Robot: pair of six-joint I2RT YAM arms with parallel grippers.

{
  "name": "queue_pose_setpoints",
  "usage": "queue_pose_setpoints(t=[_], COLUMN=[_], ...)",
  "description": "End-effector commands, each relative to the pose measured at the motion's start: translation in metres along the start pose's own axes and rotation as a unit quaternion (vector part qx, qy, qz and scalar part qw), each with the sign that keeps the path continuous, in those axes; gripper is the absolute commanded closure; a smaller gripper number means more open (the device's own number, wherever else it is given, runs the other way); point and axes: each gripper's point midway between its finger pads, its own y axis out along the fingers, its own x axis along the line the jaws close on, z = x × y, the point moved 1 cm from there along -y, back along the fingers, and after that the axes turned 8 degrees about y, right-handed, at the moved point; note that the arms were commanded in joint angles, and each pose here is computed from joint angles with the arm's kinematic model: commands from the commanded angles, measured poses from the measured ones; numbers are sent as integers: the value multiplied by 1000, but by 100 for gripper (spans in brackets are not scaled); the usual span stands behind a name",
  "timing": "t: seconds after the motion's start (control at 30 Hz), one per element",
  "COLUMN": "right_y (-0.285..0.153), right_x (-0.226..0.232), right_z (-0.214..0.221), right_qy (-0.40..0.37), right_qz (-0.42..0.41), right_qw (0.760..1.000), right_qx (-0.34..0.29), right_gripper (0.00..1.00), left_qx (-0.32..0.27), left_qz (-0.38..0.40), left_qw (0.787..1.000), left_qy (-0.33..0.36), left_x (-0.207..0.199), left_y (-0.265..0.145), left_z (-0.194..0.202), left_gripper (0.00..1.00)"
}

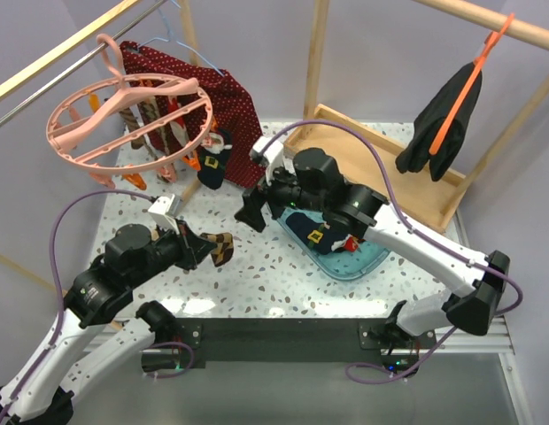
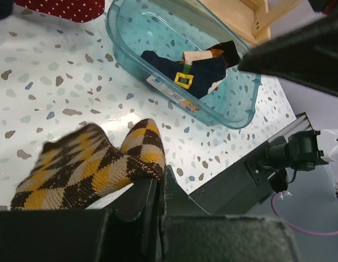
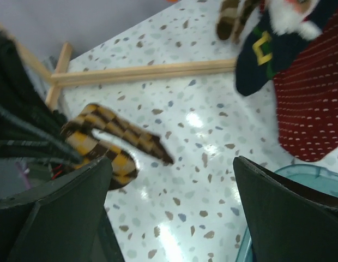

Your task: Remove the socks clipped to the hanger

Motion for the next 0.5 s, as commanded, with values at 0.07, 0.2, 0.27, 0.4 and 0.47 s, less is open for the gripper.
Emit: queue_pose_setpoints(t=[0.07, 0.2, 0.27, 0.4, 0.47], right_y=[-34, -37, -32, -28, -26], right_x=[58, 74, 71, 76, 79], right_z=[34, 51, 55, 57, 56], right_qy=[0, 23, 31, 36, 41], right_qz=[-188, -247, -242, -256, -264], right_qw=[982, 967, 968, 964, 962], right_qx=[34, 54, 61, 64, 62], right_gripper=[8, 11, 11, 10, 10], left_qx=[-34, -34, -38, -50, -53], left_qz=[41, 61, 73, 104, 128], left_qw=[999, 997, 996, 993, 990], left_qy=[13, 13, 14, 17, 21], left_x=[-17, -24, -28, -39, -47], left_y=[-2, -2, -4, -9, -10], left_z=[-21, -21, -23, -28, -29], left_gripper=[100, 100, 100, 100, 100])
